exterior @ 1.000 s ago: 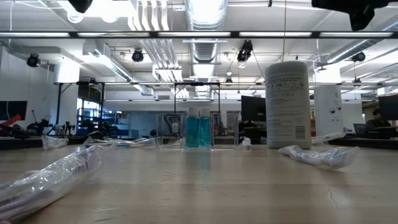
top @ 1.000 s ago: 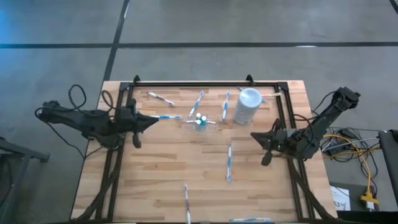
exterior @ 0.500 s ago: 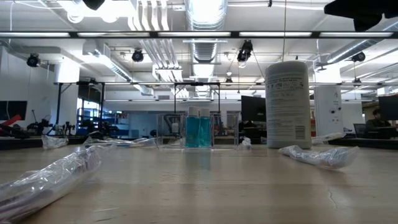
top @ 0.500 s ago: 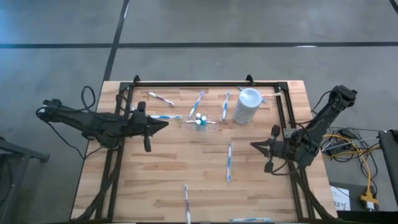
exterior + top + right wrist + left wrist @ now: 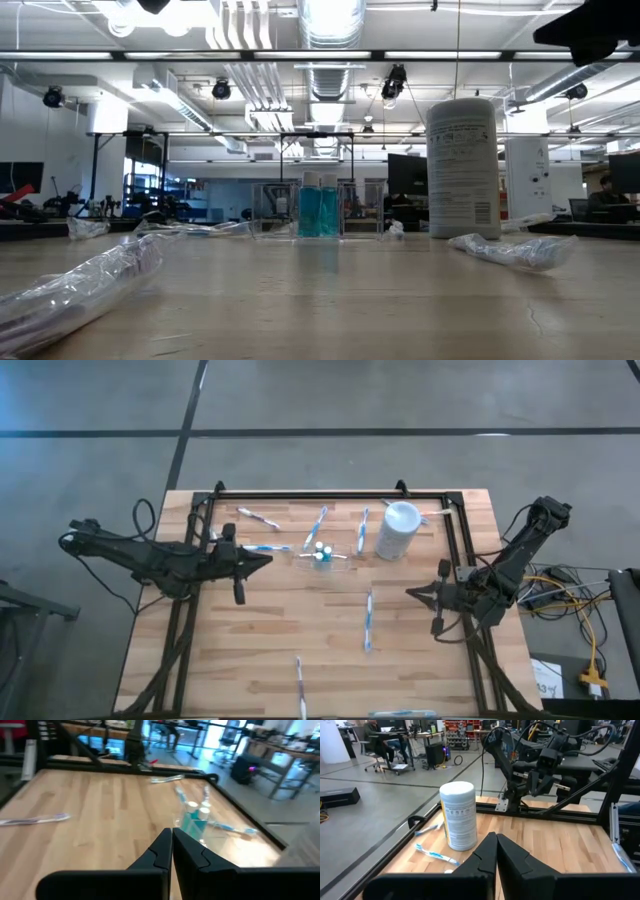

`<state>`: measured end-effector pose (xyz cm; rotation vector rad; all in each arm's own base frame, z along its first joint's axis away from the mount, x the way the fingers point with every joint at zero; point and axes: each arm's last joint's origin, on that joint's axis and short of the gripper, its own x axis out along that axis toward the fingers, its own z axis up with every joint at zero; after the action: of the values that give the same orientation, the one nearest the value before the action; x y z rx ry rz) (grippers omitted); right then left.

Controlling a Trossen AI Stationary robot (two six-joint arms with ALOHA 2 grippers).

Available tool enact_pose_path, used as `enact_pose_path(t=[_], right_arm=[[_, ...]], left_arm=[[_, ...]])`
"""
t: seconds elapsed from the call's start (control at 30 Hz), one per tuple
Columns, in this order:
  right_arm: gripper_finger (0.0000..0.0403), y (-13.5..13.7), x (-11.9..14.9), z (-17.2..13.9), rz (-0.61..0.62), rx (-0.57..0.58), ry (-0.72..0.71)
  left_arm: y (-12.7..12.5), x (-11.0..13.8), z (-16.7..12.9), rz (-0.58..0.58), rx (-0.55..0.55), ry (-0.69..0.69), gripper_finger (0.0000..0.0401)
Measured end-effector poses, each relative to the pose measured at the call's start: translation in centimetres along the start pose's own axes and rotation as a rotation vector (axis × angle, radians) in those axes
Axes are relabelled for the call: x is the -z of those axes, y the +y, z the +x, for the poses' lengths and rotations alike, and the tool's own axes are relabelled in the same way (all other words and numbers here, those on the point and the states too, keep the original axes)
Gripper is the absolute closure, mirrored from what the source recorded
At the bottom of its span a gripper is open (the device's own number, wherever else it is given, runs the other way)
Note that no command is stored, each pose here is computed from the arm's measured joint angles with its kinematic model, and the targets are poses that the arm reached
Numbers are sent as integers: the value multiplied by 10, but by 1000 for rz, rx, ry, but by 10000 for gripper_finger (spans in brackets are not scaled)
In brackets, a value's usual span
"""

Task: Pick & Place toothbrushing station
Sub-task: Put the mouthwash into the transparent organizer

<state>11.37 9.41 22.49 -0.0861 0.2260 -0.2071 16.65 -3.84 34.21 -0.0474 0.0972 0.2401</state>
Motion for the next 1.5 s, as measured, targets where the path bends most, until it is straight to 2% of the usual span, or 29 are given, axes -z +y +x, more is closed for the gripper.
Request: enact_pose_path(t=[0.3,0.5,0.67,1.0,1.5], right_arm=[[394,8,-3,1,1,-132,-3],[394,15,0,6,18,-152,-64],[394,17,-5,5,18,-203,-133],[394,19,-14,3,24,-297,-183],[394,19,-15,2,68,-311,-188]], left_arm=[[1,4,-1,17,6,37,395],[3,7,-4,58,7,73,388],[6,4,-11,118,37,52,388],[12,-1,-22,119,41,18,396],[13,-3,-24,184,57,9,397]])
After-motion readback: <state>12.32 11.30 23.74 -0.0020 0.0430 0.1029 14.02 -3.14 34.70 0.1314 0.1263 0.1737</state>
